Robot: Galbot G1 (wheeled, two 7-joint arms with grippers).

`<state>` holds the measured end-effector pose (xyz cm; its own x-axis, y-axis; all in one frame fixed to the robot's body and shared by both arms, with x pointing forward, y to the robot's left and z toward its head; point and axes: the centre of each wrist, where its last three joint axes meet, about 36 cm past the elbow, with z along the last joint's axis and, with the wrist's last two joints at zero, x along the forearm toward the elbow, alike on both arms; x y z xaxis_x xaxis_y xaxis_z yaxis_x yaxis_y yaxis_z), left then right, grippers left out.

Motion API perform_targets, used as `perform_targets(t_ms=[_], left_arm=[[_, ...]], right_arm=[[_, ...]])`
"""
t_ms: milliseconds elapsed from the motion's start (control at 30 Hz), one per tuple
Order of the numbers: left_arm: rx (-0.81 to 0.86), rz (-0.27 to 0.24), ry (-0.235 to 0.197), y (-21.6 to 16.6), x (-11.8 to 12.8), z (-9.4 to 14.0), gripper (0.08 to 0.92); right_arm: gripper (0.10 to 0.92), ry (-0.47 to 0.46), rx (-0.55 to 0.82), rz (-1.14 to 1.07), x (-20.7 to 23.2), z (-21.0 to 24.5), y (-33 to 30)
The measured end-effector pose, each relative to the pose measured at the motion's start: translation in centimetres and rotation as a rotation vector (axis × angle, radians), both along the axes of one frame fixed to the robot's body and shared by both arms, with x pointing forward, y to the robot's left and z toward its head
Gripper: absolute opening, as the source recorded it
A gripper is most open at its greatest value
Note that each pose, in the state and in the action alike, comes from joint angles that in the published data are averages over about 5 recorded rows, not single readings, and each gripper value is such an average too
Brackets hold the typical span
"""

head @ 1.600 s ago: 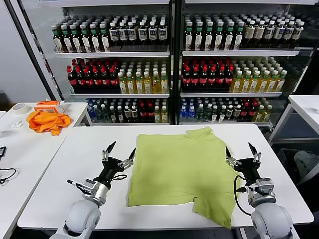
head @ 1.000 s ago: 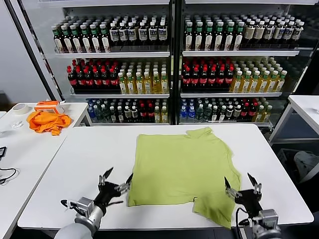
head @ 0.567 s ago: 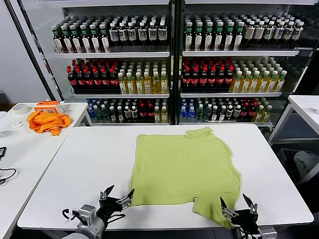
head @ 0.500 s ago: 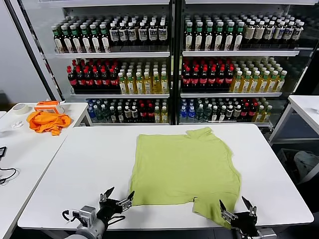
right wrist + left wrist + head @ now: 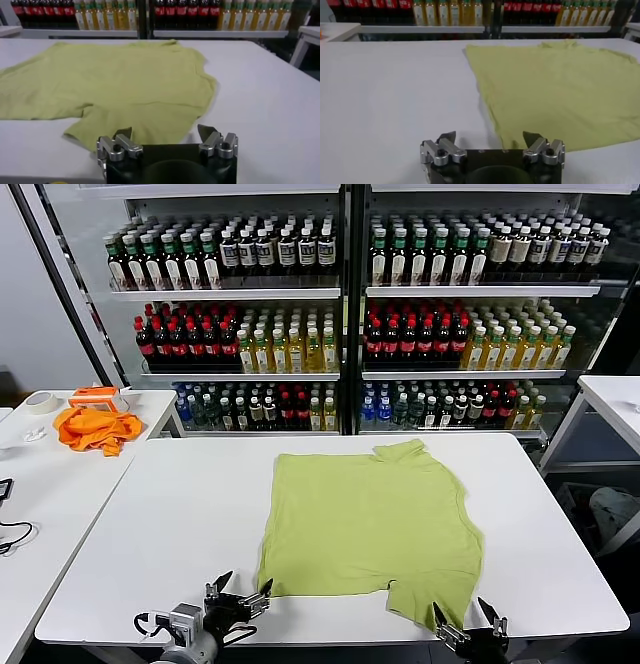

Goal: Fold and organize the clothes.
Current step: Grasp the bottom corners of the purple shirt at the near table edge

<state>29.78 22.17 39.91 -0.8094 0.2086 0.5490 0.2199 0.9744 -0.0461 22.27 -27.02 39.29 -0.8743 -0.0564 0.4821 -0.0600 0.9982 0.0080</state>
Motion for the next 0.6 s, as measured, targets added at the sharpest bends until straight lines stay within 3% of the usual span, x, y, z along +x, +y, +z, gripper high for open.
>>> perform_targets(t_ms=[133, 233, 600], left_arm=[[0.027, -0.002, 0.001, -0.2, -0.1, -0.3, 0.823], [0.041, -0.006, 0.001, -0.3, -0.3, -0.6, 0.807], [0.048, -0.032, 0.004, -1.2, -0.7, -1.2, 0.508]], right_arm=[[0.793, 0.01, 0.009, -0.007, 0.0, -0.1, 0.2], [0.716, 0.016, 0.018, -0.014, 0.0, -0.2, 0.3], [0.395, 0.031, 0.053, -0.023, 0.4, -0.4, 0.5]])
